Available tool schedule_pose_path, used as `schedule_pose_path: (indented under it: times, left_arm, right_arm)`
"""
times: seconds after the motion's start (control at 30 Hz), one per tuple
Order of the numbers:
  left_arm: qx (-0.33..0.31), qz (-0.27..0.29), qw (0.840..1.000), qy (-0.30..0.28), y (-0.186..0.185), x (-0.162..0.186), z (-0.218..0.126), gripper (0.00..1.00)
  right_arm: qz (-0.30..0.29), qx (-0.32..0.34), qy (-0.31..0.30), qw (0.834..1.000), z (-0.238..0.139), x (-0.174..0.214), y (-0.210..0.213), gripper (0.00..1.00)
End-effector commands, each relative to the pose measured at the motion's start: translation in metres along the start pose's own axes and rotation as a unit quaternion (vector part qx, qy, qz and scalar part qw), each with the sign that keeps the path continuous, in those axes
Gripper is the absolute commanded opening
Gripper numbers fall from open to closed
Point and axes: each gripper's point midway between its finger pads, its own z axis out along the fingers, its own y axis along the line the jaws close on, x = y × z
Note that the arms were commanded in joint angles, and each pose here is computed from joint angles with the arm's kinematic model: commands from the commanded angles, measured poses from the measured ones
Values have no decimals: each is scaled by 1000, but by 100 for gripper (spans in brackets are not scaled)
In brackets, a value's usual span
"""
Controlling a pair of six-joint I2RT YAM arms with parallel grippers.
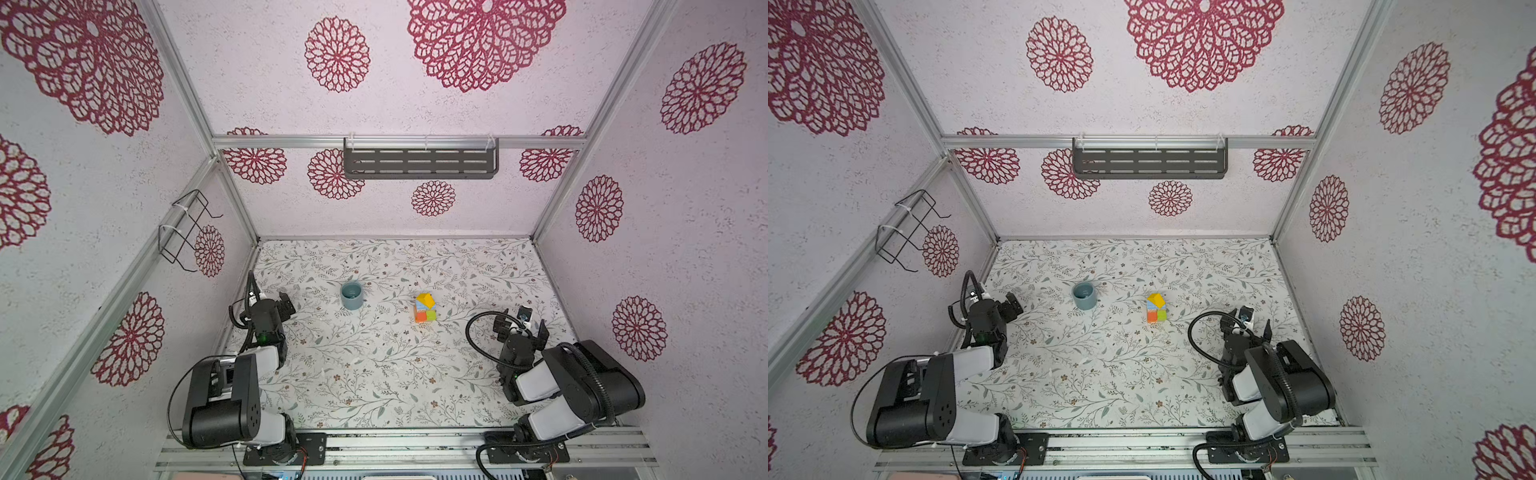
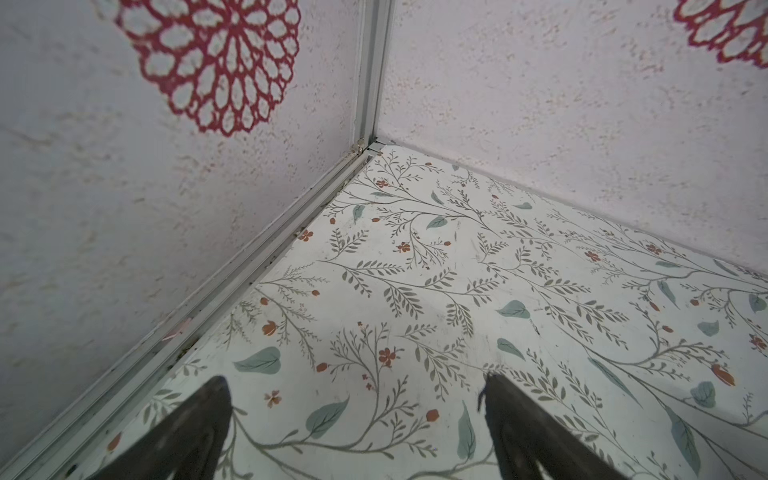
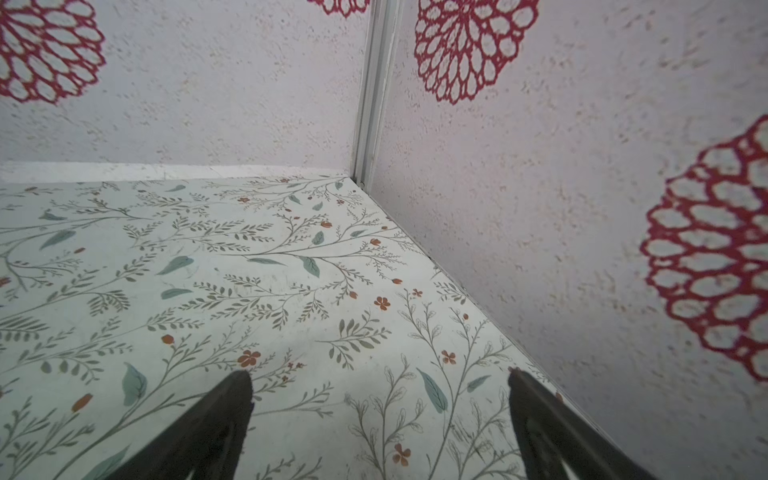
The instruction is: Build the wood block tower
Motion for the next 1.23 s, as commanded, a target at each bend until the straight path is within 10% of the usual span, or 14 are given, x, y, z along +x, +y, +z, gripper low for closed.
schedule_pose_path:
  times: [0.0,0.3,1.2]
  left_arm:
    - [58,19,996,-61,-19,-14,1,97]
    - [47,49,997,-31,-29,-9,5,97]
    - [47,51,997,-39,-29,-10,3,97]
  right_arm:
    - [18,-70,-59,996,-5,-26,19,99]
    - [44,-89,54,994,49,2,24,99]
    - [44,-92,47,994,47,-1,23,99]
